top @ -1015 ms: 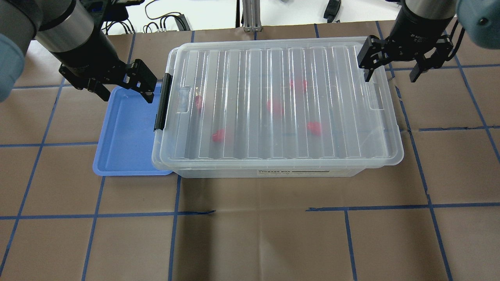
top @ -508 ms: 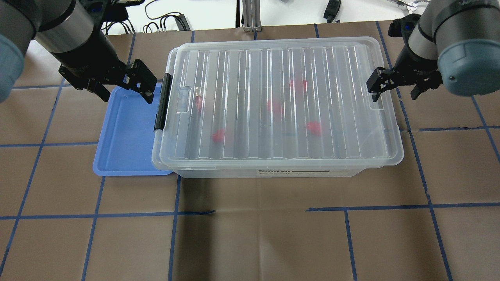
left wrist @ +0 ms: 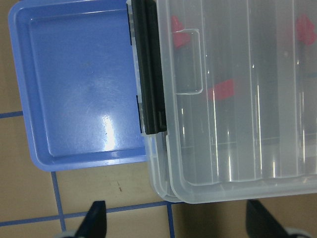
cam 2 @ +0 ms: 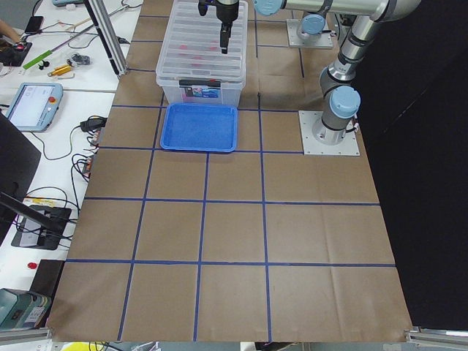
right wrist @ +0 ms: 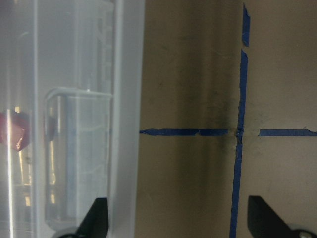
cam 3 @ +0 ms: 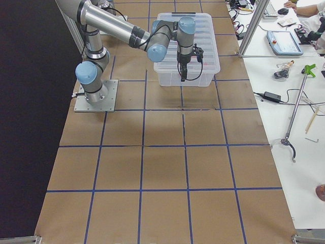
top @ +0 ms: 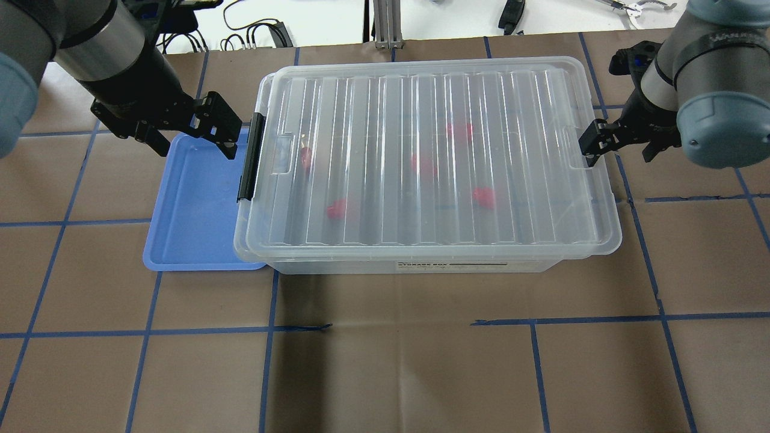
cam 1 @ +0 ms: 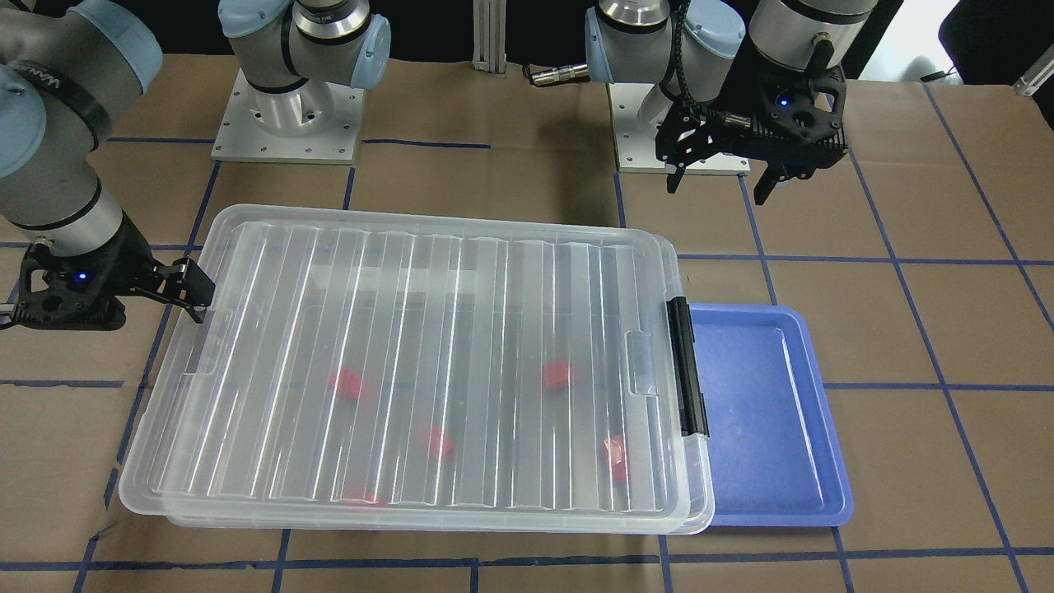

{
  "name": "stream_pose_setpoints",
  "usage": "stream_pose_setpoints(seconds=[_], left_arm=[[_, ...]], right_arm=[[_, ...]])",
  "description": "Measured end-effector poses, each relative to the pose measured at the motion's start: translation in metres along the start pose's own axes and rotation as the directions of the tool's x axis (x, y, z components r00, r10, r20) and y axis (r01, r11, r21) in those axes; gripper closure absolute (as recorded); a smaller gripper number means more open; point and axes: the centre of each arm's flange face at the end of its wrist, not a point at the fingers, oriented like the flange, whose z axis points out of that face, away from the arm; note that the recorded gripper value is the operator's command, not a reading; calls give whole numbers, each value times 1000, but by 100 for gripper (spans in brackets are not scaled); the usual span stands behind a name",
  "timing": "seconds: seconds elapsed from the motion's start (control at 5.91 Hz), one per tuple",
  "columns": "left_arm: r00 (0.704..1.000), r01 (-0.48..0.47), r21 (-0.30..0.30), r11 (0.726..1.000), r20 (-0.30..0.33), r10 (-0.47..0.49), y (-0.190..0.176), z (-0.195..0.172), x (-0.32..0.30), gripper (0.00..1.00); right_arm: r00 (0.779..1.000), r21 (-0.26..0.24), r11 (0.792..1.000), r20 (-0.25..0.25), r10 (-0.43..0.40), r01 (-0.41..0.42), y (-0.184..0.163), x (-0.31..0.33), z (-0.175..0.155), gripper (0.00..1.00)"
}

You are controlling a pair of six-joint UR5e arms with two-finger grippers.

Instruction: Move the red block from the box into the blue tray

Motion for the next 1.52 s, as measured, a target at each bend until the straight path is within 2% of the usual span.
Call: stream_pose_setpoints(seconds=[0.68,0.85,1.02,1.18,1.35,1.52], left_arm=[[1000,-20,-6,1000,0,20,-1,4,0,2],[995,-100,-9,995,-1,100,-4,8,0,2],[961,-276,-12,961,-3,276,-6,13,2,2],[851,-525,-16,851,-9,525,-8,20,3,2],[687,-727,-8,687,-4,727,-11,25,3,3],[515,-857,0,515,1,857,-17,32,4,3]], right_arm=[[995,-10,995,-1,-96,96,9,85,6,0],[993,-12,993,-1,-120,120,15,111,7,0],[992,-13,992,-2,-126,126,22,141,8,0],[992,-13,992,-4,-123,123,29,164,7,0],[993,-12,993,-9,-119,118,33,175,6,0],[993,-9,993,-19,-115,114,34,179,4,0]])
